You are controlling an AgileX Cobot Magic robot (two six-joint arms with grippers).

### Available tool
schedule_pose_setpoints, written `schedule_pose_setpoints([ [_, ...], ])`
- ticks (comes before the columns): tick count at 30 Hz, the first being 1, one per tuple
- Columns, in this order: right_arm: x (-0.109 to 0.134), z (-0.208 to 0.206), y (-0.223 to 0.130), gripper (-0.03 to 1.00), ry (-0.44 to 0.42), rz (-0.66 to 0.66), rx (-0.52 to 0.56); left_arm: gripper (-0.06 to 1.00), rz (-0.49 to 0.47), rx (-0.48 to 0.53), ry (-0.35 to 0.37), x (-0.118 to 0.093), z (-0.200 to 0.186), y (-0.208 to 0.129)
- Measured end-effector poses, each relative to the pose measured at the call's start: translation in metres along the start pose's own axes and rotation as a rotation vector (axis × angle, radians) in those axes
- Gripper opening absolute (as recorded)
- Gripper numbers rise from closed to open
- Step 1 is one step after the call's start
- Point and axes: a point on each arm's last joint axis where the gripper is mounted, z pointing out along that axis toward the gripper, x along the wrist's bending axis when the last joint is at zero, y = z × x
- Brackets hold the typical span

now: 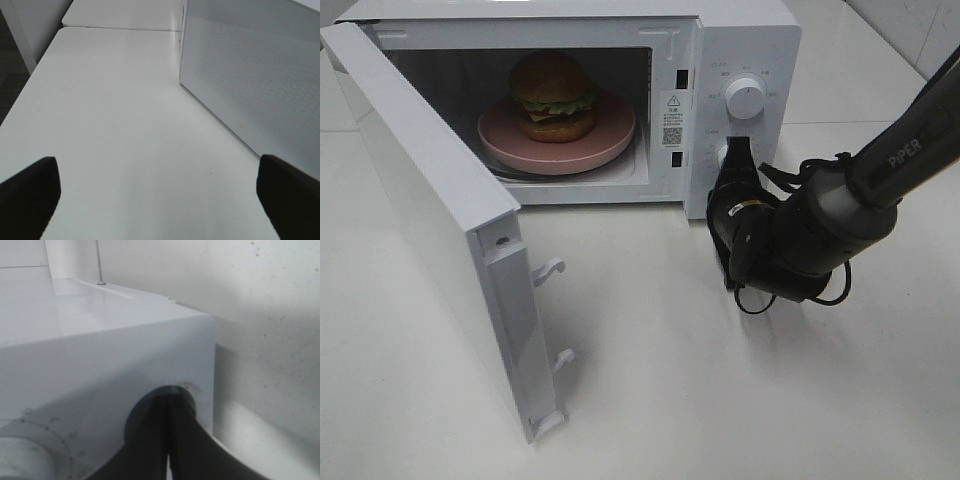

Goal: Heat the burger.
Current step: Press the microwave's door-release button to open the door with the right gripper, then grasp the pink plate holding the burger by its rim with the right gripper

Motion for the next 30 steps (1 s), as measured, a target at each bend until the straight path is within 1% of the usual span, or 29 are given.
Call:
schedule_pose_setpoints([
  [4, 0.004, -0.001, 0.002, 0.01, -0.015, 0.002, 0.013, 0.99, 0.0, 0.0, 0.0, 0.0, 0.0, 0.0],
  [5, 0.005, -0.003, 0.004, 0.01, -0.021, -0.016, 0.034, 0.99, 0.0, 0.0, 0.0, 0.0, 0.0, 0.0],
  [9, 0.009, -0.007, 0.009, 0.01, -0.024, -0.038, 0.058, 0.99, 0.0, 0.0, 0.0, 0.0, 0.0, 0.0],
  [10, 0.01, -0.011, 0.01, 0.01, -0.045, -0.051, 0.083, 0.99, 0.0, 0.0, 0.0, 0.0, 0.0, 0.0],
  [12, 0.011, -0.013, 0.011, 0.01, -0.054, -0.055, 0.092, 0.99, 0.0, 0.0, 0.0, 0.0, 0.0, 0.0],
  [14, 0.013, -0.02, 0.01, 0.01, -0.107, -0.075, 0.146, 0.99, 0.0, 0.0, 0.0, 0.0, 0.0, 0.0],
  [15, 0.013, -0.02, 0.01, 0.01, -0.107, -0.075, 0.146, 0.99, 0.0, 0.0, 0.0, 0.0, 0.0, 0.0],
  [16, 0.014, -0.027, 0.008, 0.01, -0.144, -0.103, 0.189, 0.99, 0.0, 0.0, 0.0, 0.0, 0.0, 0.0],
  [17, 0.014, -0.027, 0.008, 0.01, -0.144, -0.103, 0.189, 0.99, 0.0, 0.0, 0.0, 0.0, 0.0, 0.0],
  [18, 0.01, -0.033, 0.009, 0.01, -0.193, -0.144, 0.224, 0.99, 0.0, 0.0, 0.0, 0.0, 0.0, 0.0],
  [19, 0.009, -0.036, 0.009, 0.01, -0.21, -0.167, 0.24, 0.99, 0.0, 0.0, 0.0, 0.0, 0.0, 0.0],
  [20, 0.009, -0.036, 0.009, 0.01, -0.21, -0.167, 0.24, 0.99, 0.0, 0.0, 0.0, 0.0, 0.0, 0.0],
  [21, 0.006, -0.044, 0.009, 0.01, -0.257, -0.223, 0.276, 0.99, 0.0, 0.0, 0.0, 0.0, 0.0, 0.0],
  [22, 0.007, -0.051, 0.01, 0.01, -0.284, -0.275, 0.306, 0.99, 0.0, 0.0, 0.0, 0.0, 0.0, 0.0],
  [23, 0.007, -0.051, 0.01, 0.01, -0.284, -0.275, 0.306, 0.99, 0.0, 0.0, 0.0, 0.0, 0.0, 0.0],
  [24, 0.008, -0.054, 0.011, 0.01, -0.289, -0.305, 0.319, 0.99, 0.0, 0.0, 0.0, 0.0, 0.0, 0.0],
  [25, 0.015, -0.061, 0.012, 0.02, -0.285, -0.373, 0.351, 0.99, 0.0, 0.0, 0.0, 0.0, 0.0, 0.0],
  [26, 0.015, -0.061, 0.012, 0.02, -0.285, -0.373, 0.351, 0.99, 0.0, 0.0, 0.0, 0.0, 0.0, 0.0],
  [27, 0.018, -0.064, 0.012, 0.02, -0.278, -0.407, 0.364, 0.99, 0.0, 0.0, 0.0, 0.0, 0.0, 0.0],
  [28, 0.029, -0.071, 0.012, 0.02, -0.248, -0.502, 0.4, 0.99, 0.0, 0.0, 0.0, 0.0, 0.0, 0.0],
  [29, 0.029, -0.071, 0.012, 0.02, -0.248, -0.502, 0.4, 0.99, 0.0, 0.0, 0.0, 0.0, 0.0, 0.0],
  [30, 0.034, -0.074, 0.012, 0.02, -0.226, -0.565, 0.42, 0.99, 0.0, 0.0, 0.0, 0.0, 0.0, 0.0],
])
